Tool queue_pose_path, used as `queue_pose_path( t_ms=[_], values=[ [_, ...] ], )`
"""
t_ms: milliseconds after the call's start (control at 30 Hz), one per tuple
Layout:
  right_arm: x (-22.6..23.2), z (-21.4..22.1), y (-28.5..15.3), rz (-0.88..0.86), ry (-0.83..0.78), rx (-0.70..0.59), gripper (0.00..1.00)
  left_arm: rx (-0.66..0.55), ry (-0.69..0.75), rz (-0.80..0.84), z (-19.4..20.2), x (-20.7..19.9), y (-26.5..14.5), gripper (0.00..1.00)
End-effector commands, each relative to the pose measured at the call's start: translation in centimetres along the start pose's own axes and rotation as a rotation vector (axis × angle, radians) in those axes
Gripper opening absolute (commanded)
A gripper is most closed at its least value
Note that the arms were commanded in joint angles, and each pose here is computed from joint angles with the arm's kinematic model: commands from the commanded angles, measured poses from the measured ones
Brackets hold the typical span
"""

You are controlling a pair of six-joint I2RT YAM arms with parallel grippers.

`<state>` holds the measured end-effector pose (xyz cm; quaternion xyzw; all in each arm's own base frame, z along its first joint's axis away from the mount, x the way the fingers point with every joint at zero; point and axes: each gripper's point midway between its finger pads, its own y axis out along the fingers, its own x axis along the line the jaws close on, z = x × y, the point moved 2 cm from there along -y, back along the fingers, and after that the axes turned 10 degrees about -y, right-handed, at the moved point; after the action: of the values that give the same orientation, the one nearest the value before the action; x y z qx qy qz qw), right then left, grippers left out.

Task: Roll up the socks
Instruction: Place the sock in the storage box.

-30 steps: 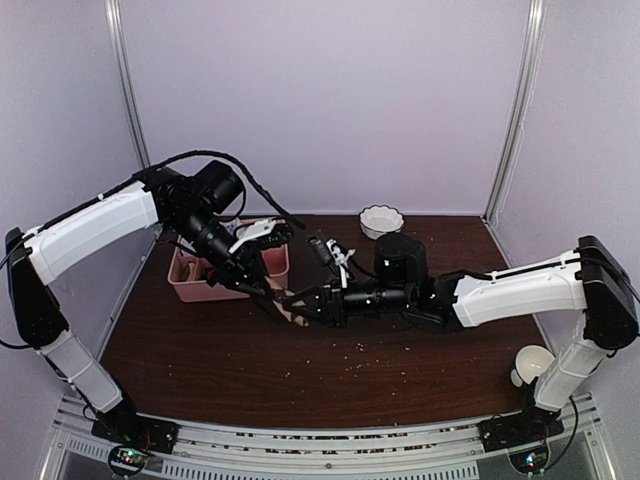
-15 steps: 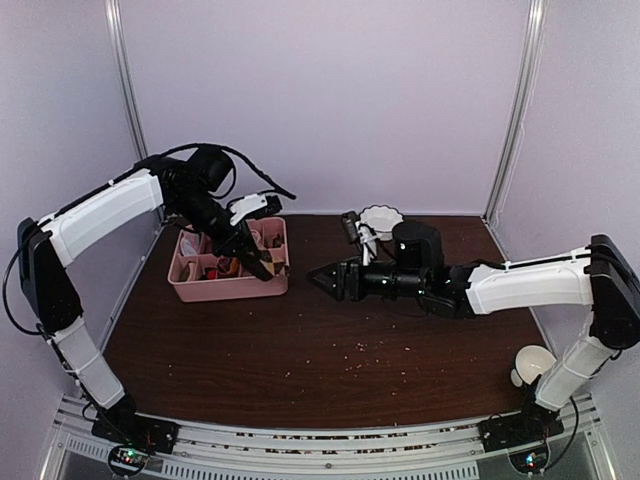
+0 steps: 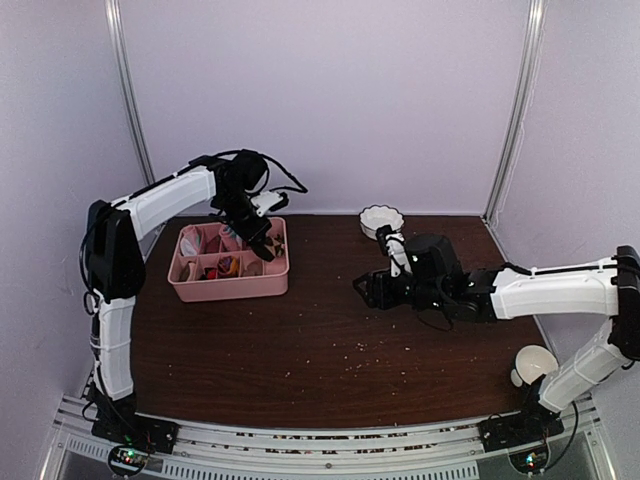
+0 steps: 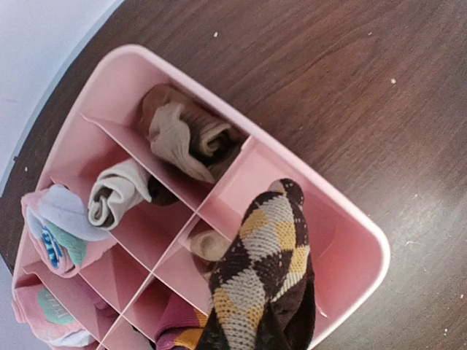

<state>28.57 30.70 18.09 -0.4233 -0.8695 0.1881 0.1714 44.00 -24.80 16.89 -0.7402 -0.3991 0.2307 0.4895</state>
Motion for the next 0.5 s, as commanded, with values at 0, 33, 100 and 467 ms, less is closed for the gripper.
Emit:
queue_pose_path(
  t_ms=[0, 33, 100, 467],
  values=[
    [-0.8, 0.0, -1.1, 0.047, -0.008, -0.016, 0.66, 0.026, -0.038, -0.108, -0.1, 0.1, 0.0, 0.00],
    [-0.8, 0.0, -1.1, 0.048, -0.008, -0.017, 0.66, 0.032, -0.028, -0.114, 0.0, -0.2, 0.2, 0.00],
    [-0.7, 0.0, -1.2, 0.044, -0.009, -0.017, 0.66, 0.046, 0.000, -0.151, 0.2, -0.8, 0.6, 0.00],
    [-0.7, 1.2, -1.7, 0.016, 0.014, -0.011, 0.66, 0.118, 0.047, -0.246, 0.9, -1.3, 4.1, 0.00]
  ],
)
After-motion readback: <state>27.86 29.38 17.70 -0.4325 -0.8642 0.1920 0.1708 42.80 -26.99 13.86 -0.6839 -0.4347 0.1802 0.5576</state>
